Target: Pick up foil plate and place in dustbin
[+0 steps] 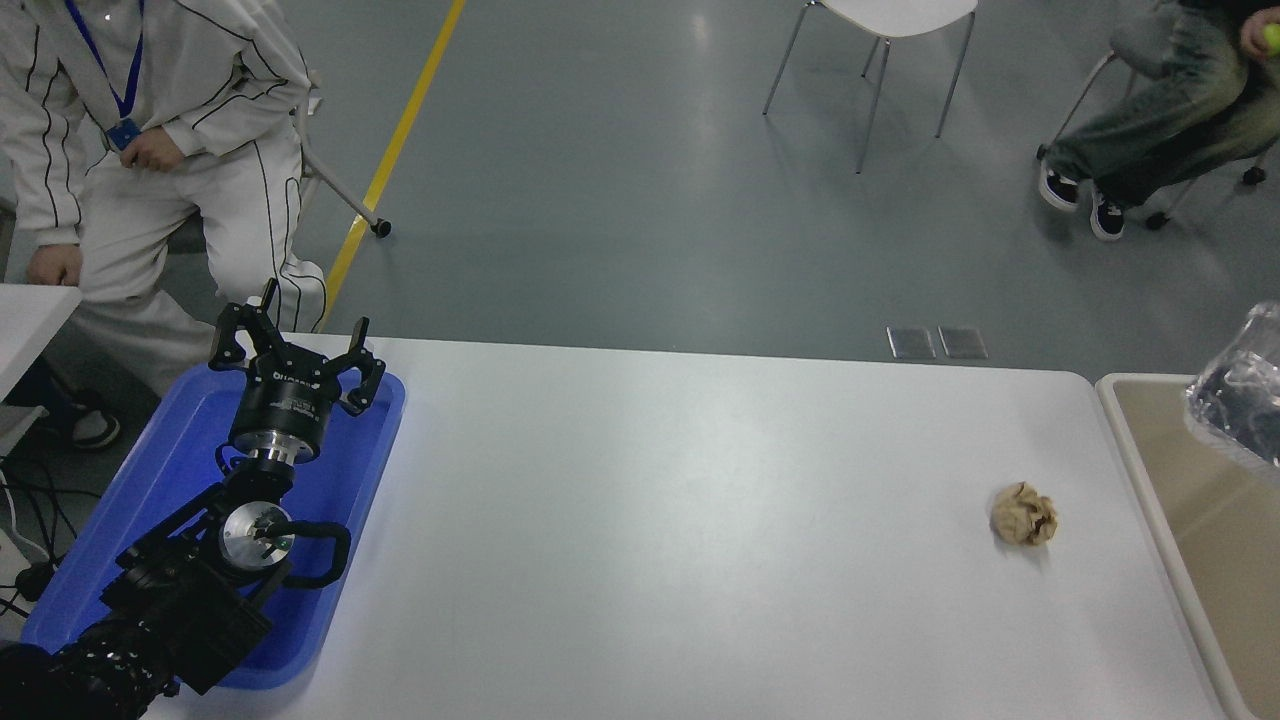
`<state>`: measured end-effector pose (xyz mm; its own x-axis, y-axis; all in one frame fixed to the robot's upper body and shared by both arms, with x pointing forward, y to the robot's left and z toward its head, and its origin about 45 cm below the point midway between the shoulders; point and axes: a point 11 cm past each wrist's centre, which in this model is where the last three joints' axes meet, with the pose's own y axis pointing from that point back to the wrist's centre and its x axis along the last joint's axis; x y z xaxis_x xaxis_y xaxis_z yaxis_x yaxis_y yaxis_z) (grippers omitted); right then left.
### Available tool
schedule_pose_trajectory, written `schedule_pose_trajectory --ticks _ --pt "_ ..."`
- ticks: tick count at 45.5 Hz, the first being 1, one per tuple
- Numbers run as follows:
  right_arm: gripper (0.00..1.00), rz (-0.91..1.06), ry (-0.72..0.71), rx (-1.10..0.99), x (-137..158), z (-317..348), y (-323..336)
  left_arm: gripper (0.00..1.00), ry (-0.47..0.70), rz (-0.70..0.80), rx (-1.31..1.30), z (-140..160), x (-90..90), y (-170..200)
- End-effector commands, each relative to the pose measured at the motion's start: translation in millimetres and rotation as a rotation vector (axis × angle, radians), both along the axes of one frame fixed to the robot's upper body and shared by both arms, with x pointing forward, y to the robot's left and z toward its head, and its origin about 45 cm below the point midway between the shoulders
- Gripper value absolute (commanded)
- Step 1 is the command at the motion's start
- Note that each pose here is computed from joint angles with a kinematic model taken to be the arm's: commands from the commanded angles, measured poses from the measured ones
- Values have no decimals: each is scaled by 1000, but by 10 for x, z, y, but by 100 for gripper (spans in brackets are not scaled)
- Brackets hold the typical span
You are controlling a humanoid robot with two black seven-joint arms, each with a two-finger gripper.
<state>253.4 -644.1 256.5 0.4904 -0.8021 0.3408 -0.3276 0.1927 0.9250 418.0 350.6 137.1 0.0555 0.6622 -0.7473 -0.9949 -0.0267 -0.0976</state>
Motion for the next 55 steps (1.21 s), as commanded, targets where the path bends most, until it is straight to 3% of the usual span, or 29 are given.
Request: schedule_pose_trajectory --ticks 1,25,37,55 --pt "0 -93 -71 -52 -130 -486 -155 100 0 0 -1 -1 0 -3" --pt "0 -388 -131 -268 -414 -1228 -238 100 0 1 1 1 0 5" --pt "0 -449 -216 -347 -326 -1417 -136 100 0 1 1 1 0 5" --pt "0 -552 -195 -402 -347 -1629 21 100 0 1 1 1 0 5"
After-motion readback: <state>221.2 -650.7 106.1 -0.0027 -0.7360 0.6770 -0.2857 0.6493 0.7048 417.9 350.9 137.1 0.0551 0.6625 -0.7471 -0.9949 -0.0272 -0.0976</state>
